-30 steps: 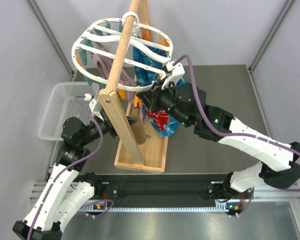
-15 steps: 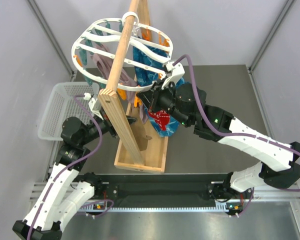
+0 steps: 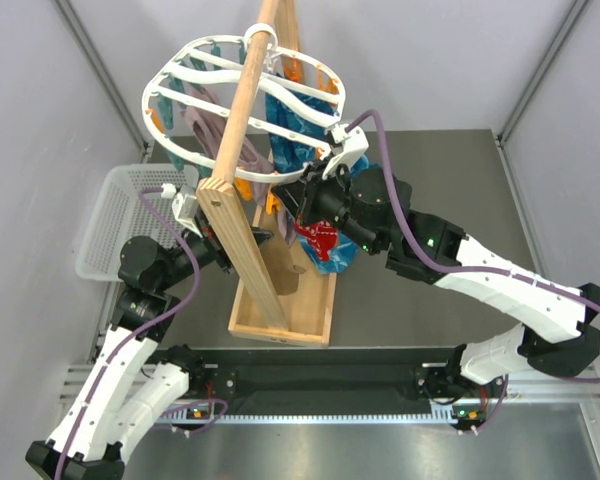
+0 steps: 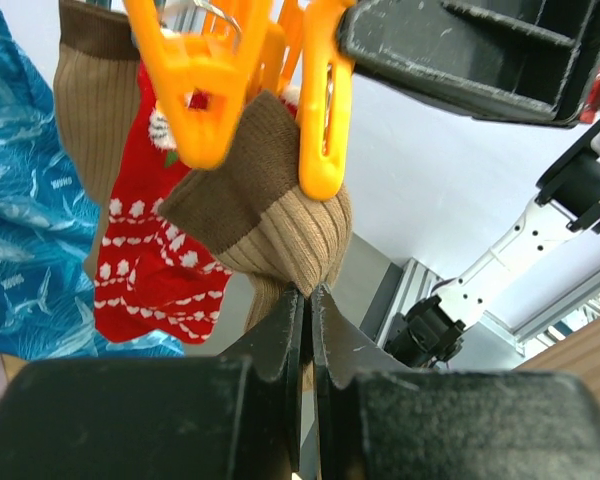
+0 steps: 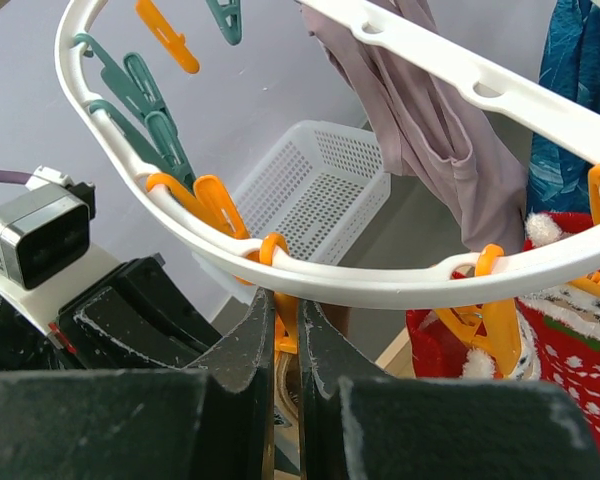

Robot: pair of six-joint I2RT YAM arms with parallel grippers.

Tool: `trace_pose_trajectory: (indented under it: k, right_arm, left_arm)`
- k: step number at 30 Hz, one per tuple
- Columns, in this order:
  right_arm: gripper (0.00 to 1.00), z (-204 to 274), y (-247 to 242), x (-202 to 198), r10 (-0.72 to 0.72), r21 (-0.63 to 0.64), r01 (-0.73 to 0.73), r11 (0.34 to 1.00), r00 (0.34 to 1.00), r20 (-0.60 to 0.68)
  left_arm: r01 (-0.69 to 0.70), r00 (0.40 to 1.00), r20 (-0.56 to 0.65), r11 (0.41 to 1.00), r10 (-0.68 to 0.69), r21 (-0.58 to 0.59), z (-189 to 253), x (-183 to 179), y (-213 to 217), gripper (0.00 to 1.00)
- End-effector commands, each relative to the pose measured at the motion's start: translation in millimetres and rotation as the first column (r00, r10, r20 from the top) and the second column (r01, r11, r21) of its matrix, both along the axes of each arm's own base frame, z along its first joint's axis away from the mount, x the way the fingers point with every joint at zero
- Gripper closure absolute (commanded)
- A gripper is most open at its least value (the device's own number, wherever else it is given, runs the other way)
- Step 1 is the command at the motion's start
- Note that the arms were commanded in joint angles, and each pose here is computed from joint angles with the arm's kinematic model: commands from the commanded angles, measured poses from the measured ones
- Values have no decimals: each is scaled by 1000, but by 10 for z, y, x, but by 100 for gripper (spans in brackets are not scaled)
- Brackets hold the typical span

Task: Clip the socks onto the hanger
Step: Clamp the sock onto the hanger.

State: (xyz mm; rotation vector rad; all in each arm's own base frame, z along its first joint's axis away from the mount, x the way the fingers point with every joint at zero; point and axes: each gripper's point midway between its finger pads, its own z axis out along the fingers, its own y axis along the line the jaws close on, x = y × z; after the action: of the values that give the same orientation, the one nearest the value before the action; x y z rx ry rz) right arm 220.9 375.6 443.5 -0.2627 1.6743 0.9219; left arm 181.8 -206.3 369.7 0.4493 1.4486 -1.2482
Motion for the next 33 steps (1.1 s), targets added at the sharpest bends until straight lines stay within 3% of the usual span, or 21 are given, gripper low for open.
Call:
trace_pose_trajectory:
  k: [1,20,25,33]
  right_arm:
    - [100,-475,-58,228,-73,-149,68,986,997,-32]
    - [99,-483,-10,239,-68,-148,62,987,997,-35]
    - [88,-480,-27,230,-68,-143,62,988,997,-35]
    - [81,-467,-53,200,-57,-148,52,988,998,-27]
  left_arm:
    - [122,988,106,991,-116,-49,283,-289,-55,100]
    - [187,977,110,981,-181,-48,305,-363,-108,100]
    - [178,979,110,983,-171,-50,314,-342,-106,100]
    - [168,983,87,985,-164,-49,328,-284,-119,100]
